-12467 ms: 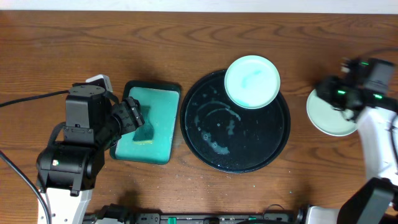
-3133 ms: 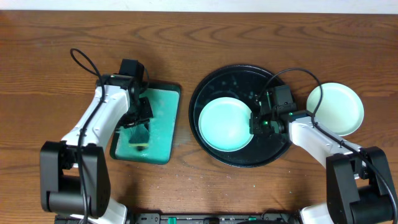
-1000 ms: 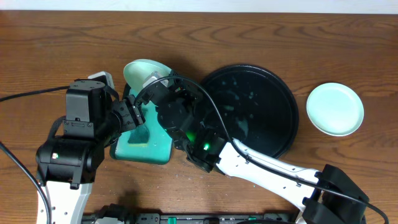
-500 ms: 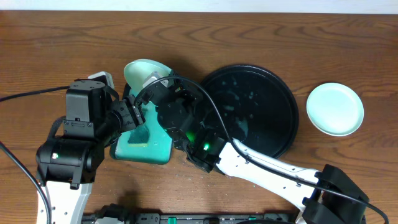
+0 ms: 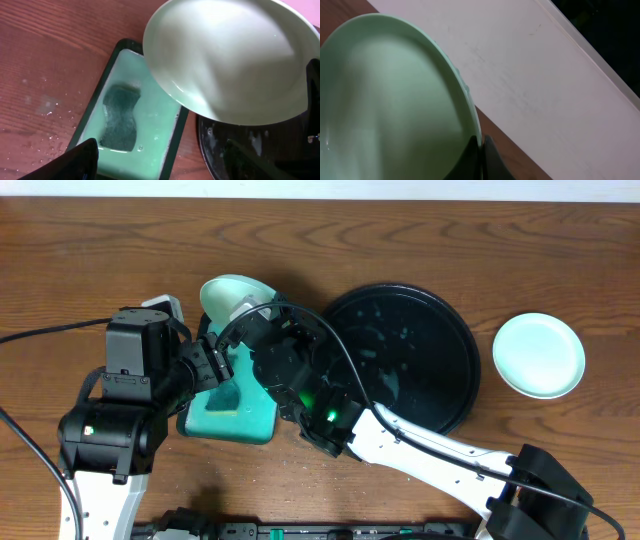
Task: Clean dirty plates on tray and stack at the side
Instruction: 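Lift the green plate with the right gripper and tilt it over the sponge tray, then carry the green plate right and stack it on the plate pile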
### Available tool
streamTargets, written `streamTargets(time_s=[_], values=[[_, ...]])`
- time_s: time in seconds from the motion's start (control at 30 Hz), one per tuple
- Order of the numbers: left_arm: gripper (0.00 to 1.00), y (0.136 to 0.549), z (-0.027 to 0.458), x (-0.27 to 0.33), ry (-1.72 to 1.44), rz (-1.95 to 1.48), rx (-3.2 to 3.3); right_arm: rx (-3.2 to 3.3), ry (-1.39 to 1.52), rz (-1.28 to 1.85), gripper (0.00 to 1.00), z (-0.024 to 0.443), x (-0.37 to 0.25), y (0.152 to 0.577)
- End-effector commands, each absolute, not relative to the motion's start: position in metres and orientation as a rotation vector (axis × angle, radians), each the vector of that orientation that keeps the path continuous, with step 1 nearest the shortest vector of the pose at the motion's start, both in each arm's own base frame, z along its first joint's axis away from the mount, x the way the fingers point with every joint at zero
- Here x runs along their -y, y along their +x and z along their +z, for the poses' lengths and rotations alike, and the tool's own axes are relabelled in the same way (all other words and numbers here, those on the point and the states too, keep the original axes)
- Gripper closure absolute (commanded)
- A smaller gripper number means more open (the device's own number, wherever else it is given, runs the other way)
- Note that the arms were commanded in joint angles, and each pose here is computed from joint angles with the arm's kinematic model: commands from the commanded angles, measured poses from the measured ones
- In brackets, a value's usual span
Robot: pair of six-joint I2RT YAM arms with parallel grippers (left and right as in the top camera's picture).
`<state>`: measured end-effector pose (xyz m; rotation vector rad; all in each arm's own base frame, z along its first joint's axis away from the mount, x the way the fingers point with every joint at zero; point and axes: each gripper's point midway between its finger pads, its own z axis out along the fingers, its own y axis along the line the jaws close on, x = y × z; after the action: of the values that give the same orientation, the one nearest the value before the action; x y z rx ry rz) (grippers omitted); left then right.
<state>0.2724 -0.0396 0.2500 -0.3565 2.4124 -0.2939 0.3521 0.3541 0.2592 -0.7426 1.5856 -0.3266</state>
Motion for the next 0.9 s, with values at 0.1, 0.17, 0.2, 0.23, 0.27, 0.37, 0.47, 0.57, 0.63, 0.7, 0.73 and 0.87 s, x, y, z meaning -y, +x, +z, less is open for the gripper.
streamTargets(time_s=[0.1, 0.17, 0.2, 0.23, 0.27, 0.37, 0.47, 0.57, 0.63, 0.7, 0.73, 0.87], values=[[0.20, 0.273, 0.254, 0.040, -0.345, -0.293, -2.406, -1.576, -0.723, -0.344, 0.99, 0.267, -0.352, 0.353], [0.20, 0.273, 0.254, 0.040, -0.344, -0.294, -2.406, -1.550, -0.782, -0.405, 0.99, 0.268, -0.353, 0.351], [0.20, 0.273, 0.254, 0.040, -0.344, -0.294, -2.406, -1.542, -0.778, -0.440, 0.99, 0.271, -0.349, 0.353], [0.20, 0.273, 0.254, 0.040, -0.344, -0.294, -2.406, -1.548, -0.740, -0.441, 0.99, 0.274, -0.345, 0.356], [0.20, 0.273, 0.254, 0.040, -0.344, -0.294, -2.406, -1.562, -0.691, -0.407, 0.99, 0.275, -0.343, 0.356], [0.20, 0.273, 0.254, 0.040, -0.345, -0.293, -2.406, -1.529, -0.794, -0.414, 0.99, 0.272, -0.356, 0.349], [0.20, 0.273, 0.254, 0.040, -0.344, -0.294, -2.406, -1.550, -0.742, -0.400, 0.99, 0.272, -0.348, 0.356], [0.20, 0.273, 0.254, 0.040, -0.345, -0.293, -2.406, -1.647, -0.629, -0.312, 0.99, 0.259, -0.335, 0.366], [0.20, 0.273, 0.254, 0.040, -0.345, -0.293, -2.406, -1.757, -0.569, -0.188, 0.99, 0.236, -0.329, 0.373], [0.20, 0.273, 0.254, 0.040, -0.345, -0.293, -2.406, -1.916, -0.518, 0.006, 0.99, 0.205, -0.326, 0.376], [0.20, 0.273, 0.254, 0.040, -0.345, -0.293, -2.406, -2.009, -0.489, 0.137, 0.99, 0.189, -0.326, 0.376], [0.20, 0.273, 0.254, 0.040, -0.345, -0.293, -2.406, -2.187, -0.499, 0.578, 0.99, 0.175, -0.329, 0.369]])
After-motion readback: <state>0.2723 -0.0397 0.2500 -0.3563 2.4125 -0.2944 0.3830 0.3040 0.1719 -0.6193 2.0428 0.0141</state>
